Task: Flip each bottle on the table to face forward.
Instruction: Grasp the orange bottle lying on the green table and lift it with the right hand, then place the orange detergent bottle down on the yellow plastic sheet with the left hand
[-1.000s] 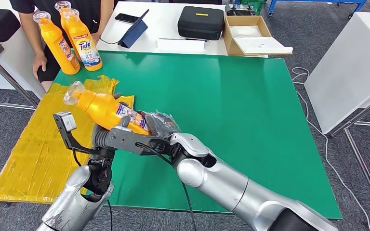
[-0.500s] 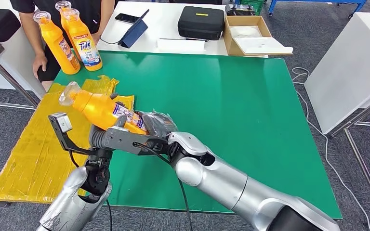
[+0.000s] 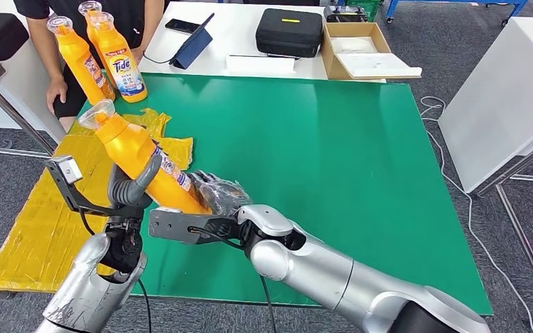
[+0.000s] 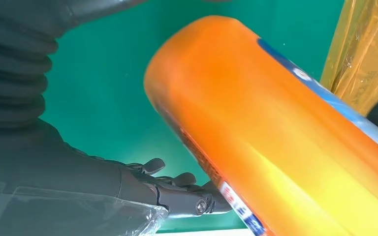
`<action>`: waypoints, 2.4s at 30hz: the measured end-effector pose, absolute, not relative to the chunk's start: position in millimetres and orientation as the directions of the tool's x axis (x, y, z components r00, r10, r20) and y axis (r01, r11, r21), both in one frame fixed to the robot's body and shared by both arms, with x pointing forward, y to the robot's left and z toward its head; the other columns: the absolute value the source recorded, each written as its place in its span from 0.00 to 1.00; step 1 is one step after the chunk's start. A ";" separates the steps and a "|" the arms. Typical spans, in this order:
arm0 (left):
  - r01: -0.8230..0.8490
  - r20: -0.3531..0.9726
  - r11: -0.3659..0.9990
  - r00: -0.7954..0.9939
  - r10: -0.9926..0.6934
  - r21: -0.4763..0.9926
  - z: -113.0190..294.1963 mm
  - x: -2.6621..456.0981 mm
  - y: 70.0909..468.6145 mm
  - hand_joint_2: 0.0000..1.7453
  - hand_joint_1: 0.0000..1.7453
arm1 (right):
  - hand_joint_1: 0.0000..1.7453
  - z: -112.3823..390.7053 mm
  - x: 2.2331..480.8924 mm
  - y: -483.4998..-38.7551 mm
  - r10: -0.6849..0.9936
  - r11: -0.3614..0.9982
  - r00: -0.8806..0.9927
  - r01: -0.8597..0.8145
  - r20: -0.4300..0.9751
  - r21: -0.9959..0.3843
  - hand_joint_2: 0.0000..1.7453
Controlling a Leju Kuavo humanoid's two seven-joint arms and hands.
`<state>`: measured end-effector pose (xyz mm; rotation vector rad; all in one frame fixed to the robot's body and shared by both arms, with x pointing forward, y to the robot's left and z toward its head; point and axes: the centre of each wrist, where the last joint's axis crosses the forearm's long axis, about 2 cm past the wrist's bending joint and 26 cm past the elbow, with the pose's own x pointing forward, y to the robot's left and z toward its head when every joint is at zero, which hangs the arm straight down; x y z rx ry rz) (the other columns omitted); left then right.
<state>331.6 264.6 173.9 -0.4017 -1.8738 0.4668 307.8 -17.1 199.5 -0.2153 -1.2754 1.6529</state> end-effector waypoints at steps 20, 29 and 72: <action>-0.040 0.789 0.868 -0.441 0.429 -0.495 185.1 333.5 301.7 1.00 1.00 | 0.00 210.9 311.5 -55.1 0.763 0.250 -0.483 -0.393 0.430 -0.885 0.00; -0.132 0.795 0.869 -0.487 0.361 -0.476 176.5 316.5 334.3 1.00 1.00 | 0.00 259.3 321.5 -135.4 0.703 0.556 -0.469 -0.107 0.534 -0.825 0.00; -0.340 -0.272 -0.176 -0.260 -0.927 0.924 71.1 265.1 411.4 1.00 1.00 | 0.00 227.7 238.6 -256.9 0.764 0.584 -0.413 0.120 0.495 -0.803 0.00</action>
